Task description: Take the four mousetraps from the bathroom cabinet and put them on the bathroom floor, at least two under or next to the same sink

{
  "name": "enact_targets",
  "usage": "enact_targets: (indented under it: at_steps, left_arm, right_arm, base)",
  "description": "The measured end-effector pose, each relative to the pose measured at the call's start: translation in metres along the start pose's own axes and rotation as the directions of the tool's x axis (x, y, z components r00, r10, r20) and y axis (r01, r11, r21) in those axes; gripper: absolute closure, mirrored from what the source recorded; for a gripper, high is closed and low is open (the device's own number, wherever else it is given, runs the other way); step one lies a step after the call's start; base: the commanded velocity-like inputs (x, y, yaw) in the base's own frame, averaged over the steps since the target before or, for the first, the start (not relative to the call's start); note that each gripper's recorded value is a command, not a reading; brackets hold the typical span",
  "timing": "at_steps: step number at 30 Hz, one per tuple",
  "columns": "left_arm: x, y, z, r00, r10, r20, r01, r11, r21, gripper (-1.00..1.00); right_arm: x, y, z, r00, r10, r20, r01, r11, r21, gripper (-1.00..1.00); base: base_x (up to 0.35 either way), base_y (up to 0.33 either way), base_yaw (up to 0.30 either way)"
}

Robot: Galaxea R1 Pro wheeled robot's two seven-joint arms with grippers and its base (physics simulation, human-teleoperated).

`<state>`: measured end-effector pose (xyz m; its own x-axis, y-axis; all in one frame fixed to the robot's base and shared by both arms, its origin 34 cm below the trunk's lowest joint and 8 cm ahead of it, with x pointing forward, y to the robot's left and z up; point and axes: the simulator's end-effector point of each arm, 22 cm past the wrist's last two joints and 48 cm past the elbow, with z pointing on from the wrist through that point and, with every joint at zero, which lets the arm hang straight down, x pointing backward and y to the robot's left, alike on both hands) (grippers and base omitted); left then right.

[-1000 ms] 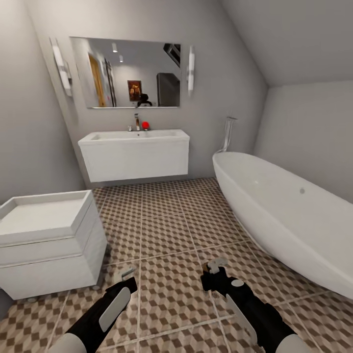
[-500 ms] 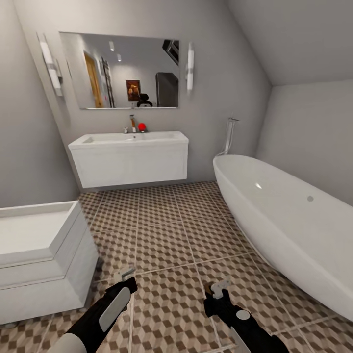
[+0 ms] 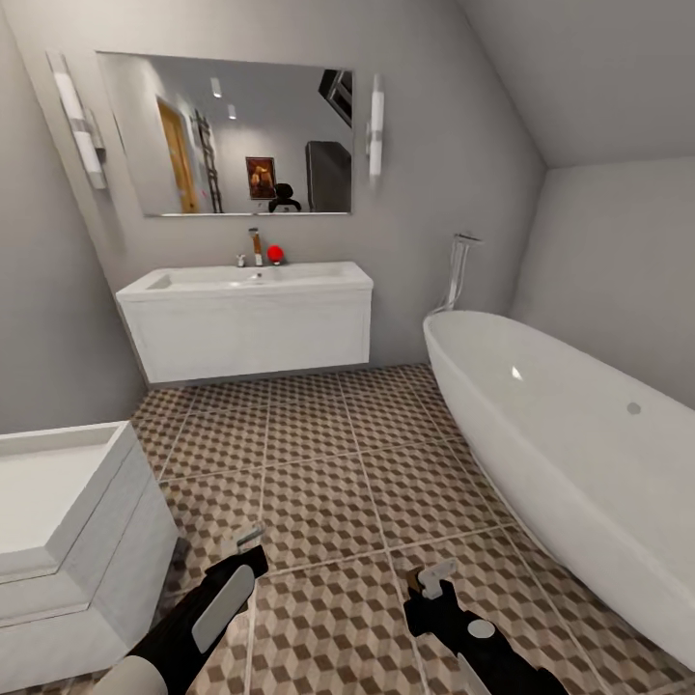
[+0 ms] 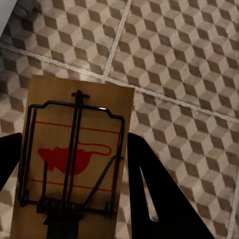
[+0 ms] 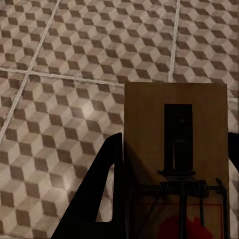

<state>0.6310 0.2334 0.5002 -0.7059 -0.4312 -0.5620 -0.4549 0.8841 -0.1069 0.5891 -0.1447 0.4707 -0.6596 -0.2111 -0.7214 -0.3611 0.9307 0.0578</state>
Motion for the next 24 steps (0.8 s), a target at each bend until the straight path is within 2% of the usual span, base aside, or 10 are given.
enact_targets:
  at_steps: [6,17,24]
  left_arm:
    - [0.000,0.001,0.000,1.000,-0.002,-0.002,0.002,1.000,0.000,1.00]
    - [0.002,-0.003,-0.001,1.000,-0.004,-0.006,0.004,1.000,0.005,1.00]
    - [0.024,0.010,0.002,0.999,0.002,-0.045,-0.003,1.000,-0.005,1.00]
  right_arm:
    - [0.021,0.000,-0.001,0.999,0.008,-0.053,-0.008,1.000,0.001,1.00]
    - [0.030,0.000,-0.002,0.997,0.012,-0.073,-0.012,1.000,0.000,1.00]
    - [0.004,0.005,0.001,1.000,0.013,-0.023,-0.013,1.000,-0.009,1.00]
  base:
    - [0.350,0.000,0.000]
    - [0.350,0.000,0.000]
    - [0.000,0.000,0.000]
